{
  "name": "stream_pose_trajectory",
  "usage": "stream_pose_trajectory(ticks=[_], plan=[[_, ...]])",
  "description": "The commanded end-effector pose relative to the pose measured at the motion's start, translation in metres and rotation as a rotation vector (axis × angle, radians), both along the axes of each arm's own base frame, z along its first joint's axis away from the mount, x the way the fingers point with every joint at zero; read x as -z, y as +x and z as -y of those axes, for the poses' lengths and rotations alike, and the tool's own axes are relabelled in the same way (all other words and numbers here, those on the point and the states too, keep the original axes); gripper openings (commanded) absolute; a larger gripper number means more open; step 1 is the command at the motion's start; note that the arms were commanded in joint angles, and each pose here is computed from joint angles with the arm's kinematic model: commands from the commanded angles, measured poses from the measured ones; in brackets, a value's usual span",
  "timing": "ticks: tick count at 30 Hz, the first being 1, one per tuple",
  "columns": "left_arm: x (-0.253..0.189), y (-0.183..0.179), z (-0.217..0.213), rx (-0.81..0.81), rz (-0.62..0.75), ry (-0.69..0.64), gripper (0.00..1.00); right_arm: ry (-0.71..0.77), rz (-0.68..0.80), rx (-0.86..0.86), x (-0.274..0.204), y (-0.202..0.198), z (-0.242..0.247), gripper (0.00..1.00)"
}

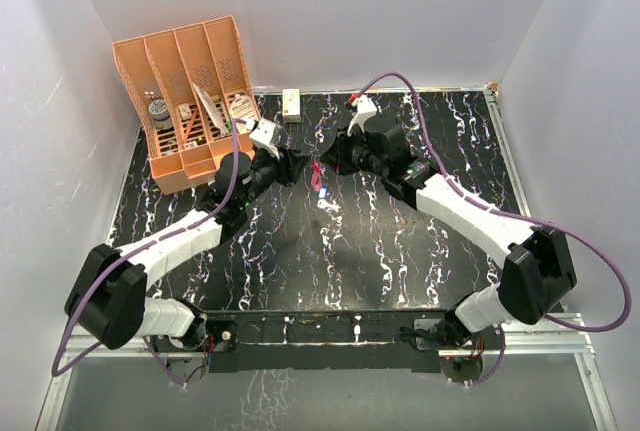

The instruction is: Put the keys on the keyring

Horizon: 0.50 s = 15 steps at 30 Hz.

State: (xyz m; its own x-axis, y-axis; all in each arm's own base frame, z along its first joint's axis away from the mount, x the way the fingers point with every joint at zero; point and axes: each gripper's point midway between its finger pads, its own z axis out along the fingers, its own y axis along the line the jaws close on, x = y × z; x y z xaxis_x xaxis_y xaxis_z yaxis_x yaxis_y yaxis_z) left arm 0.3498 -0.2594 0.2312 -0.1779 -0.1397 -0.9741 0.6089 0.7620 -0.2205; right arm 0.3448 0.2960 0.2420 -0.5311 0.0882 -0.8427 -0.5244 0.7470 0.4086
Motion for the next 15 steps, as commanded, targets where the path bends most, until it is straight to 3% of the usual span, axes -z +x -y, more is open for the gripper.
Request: stream_pose_trajectory(ticks=[1, 15], plan=[[-0.016, 0.004, 0.004, -0.006, 0.053, -0.032, 0.35, 0.076, 0.097, 0.032, -0.043, 0.016, -0.007, 0.00], [-0.013, -0.008, 0.018, 0.103, 0.107, -0.034, 0.36, 0.079, 0.091, 0.024, -0.046, 0.017, -0.011, 0.00]])
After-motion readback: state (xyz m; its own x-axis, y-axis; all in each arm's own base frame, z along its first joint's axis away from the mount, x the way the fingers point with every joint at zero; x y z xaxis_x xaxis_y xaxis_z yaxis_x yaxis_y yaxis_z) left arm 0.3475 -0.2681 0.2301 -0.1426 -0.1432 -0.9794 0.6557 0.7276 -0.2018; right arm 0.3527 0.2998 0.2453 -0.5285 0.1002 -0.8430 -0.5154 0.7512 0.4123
